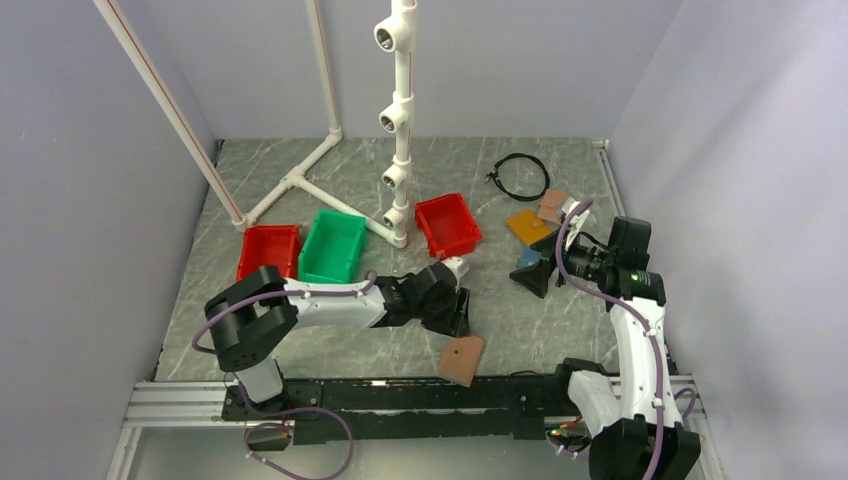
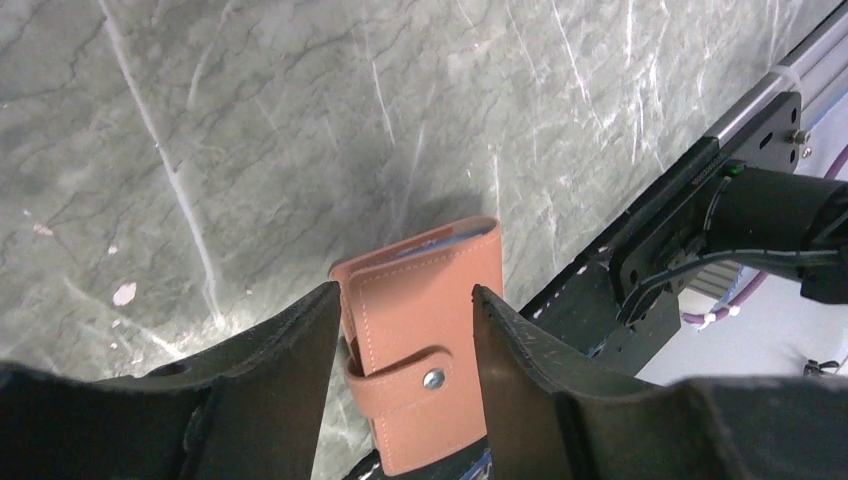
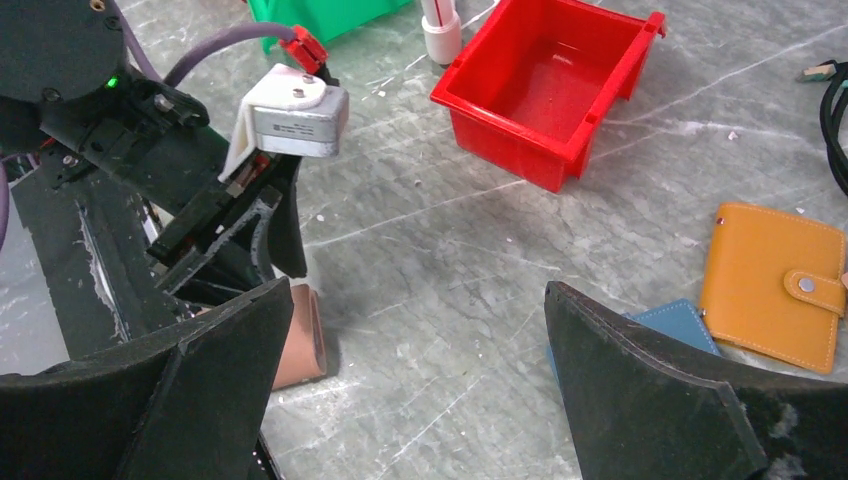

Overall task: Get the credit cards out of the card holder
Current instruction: Open the card holder at the center of the board.

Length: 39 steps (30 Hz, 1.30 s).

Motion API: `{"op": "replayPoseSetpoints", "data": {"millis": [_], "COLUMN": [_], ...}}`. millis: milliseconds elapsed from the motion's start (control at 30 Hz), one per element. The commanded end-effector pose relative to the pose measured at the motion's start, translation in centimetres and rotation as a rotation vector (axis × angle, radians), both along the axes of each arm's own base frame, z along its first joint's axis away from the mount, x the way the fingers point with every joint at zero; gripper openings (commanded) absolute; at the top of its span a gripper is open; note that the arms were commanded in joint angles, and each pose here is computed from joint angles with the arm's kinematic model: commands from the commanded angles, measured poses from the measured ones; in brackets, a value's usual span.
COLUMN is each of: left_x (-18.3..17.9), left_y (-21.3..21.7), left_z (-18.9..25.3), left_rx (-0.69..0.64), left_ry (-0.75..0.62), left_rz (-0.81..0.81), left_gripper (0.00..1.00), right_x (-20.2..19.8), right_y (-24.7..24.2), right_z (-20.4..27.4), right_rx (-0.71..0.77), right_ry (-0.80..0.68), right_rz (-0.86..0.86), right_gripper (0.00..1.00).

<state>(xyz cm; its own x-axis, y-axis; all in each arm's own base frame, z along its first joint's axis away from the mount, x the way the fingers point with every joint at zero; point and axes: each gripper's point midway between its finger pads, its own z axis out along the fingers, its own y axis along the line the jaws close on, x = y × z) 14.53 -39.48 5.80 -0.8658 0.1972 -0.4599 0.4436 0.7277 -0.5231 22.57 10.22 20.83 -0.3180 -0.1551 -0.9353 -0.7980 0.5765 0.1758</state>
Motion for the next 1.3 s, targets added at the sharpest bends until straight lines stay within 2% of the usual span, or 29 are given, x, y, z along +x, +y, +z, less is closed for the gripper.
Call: {"op": "replayPoseSetpoints", "data": {"millis": [0, 300, 500, 567, 733, 800, 933, 1100, 1267], "left_x": [0.6, 0.1, -0.5, -0.7, -0.3, 0.2, 2.0, 5.1, 7.5], "left_y": [-1.1, -1.0, -1.2, -1.2, -0.7, -0.5, 0.0, 1.1, 0.5], "left_z": [-0.1, -1.5, -1.8, -2.0, -2.2, -1.8, 0.0, 2.7, 6.1], "left_rx": [0.003, 0.064, 0.059, 0.064, 0.084, 0.082, 0.012, -0.154, -0.268], "left_ry": [0.023, 0.068, 0.103, 0.112, 0.099, 0.079, 0.025, -0.066, -0.228], "left_rz": [0.021, 0.004, -0.015, -0.018, 0.001, 0.022, 0.09, 0.209, 0.199], "left_gripper": [0.56, 0.52, 0.49, 0.42, 0.08, 0.0, 0.0, 0.0, 0.0], "right_x": [-0.2, -0.4, -0.4, -0.5, -0.8, -0.9, -1.2, -2.4, -2.3], "right_y": [0.3, 0.5, 0.5, 0.5, 0.7, 0.8, 1.1, 2.7, 4.6], "right_z": [0.4, 0.4, 0.4, 0.4, 0.5, 0.6, 0.5, -0.3, -1.9], "right_rx": [0.006, 0.007, 0.007, 0.007, 0.01, 0.012, 0.015, 0.036, 0.029], "right_ry": [-0.027, -0.027, -0.026, -0.027, -0.029, -0.03, -0.028, 0.007, 0.084], "right_rz": [0.032, 0.044, 0.044, 0.048, 0.064, 0.071, 0.089, 0.176, 0.235], "right_gripper": [1.0, 1.0, 1.0, 1.0, 1.0, 1.0, 1.0, 1.0, 1.0]}}
